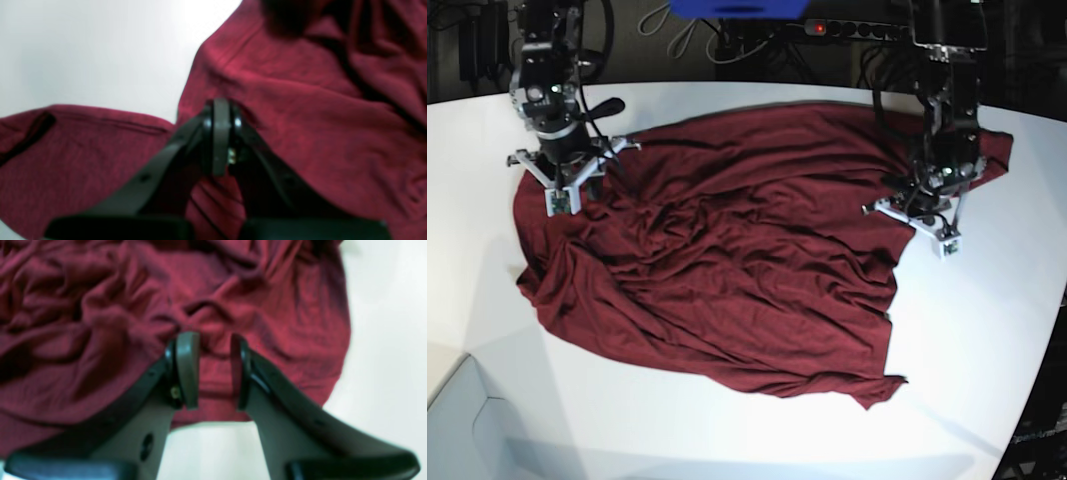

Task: Layout the t-shirt on the table in an organized manner, then fold the t-shirt properly
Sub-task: 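Drag the held shirt edges with both grippers, spreading the body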

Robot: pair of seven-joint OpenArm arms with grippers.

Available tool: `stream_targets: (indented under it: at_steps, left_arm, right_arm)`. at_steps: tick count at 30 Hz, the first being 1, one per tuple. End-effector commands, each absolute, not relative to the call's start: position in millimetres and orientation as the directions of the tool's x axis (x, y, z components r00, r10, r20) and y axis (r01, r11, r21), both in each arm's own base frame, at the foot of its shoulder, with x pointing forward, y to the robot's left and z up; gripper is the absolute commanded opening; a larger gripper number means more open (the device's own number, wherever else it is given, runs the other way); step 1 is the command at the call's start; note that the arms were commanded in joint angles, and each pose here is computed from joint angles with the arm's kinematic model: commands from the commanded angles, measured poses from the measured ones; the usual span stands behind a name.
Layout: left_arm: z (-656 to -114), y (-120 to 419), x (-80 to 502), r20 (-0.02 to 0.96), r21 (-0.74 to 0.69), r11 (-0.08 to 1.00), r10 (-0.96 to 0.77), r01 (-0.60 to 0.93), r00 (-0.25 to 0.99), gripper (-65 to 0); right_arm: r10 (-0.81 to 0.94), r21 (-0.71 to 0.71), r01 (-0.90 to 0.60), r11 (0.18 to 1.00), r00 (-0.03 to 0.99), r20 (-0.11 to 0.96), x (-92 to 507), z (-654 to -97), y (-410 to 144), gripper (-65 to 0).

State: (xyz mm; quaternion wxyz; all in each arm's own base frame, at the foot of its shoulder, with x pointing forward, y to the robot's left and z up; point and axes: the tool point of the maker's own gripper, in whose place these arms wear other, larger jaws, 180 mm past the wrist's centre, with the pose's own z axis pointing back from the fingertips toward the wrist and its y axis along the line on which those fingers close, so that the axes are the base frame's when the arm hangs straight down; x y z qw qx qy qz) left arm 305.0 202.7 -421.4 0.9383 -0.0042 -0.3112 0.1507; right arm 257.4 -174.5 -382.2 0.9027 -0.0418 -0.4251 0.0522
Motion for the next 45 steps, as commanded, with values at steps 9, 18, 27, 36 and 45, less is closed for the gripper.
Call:
stream_targets:
  at_steps: [9, 18, 27, 36, 45]
  left_arm:
    - [-444, 246, 313, 0.591, -0.018, 0.945, 0.272, -0.325, 0.759, -65.0]
    - [-443, 294, 292, 0.596, 0.034, 0.913, 0.308, -0.406, 0.742, -65.0]
    - [-427, 360, 271, 0.627, 0.067, 0.839, 0.385, -0.540, 0.677, -65.0]
    - [-419, 367, 272, 0.643, 0.068, 0.833, 0.385, -0.550, 0.662, -65.0]
    - [-370, 377, 289, 0.742, 0.023, 0.820, 0.369, -0.572, 0.559, -64.9]
  right_arm:
    - [0.127, -0.114, -0.063, 0.992, 0.652, 0.747, 254, -396, -176, -50.2]
    - [0.123, -0.113, -0.061, 0.992, 0.694, 0.709, 243, -414, -181, -50.2]
    - [0.137, -0.125, -0.069, 0.990, 0.712, 0.689, 233, -420, -186, -50.2]
    - [0.146, -0.134, -0.070, 0.988, 0.670, 0.728, 243, -400, -184, -50.2]
    - [0.164, -0.155, -0.062, 0.986, 0.521, 0.837, 289, -340, -178, -50.0]
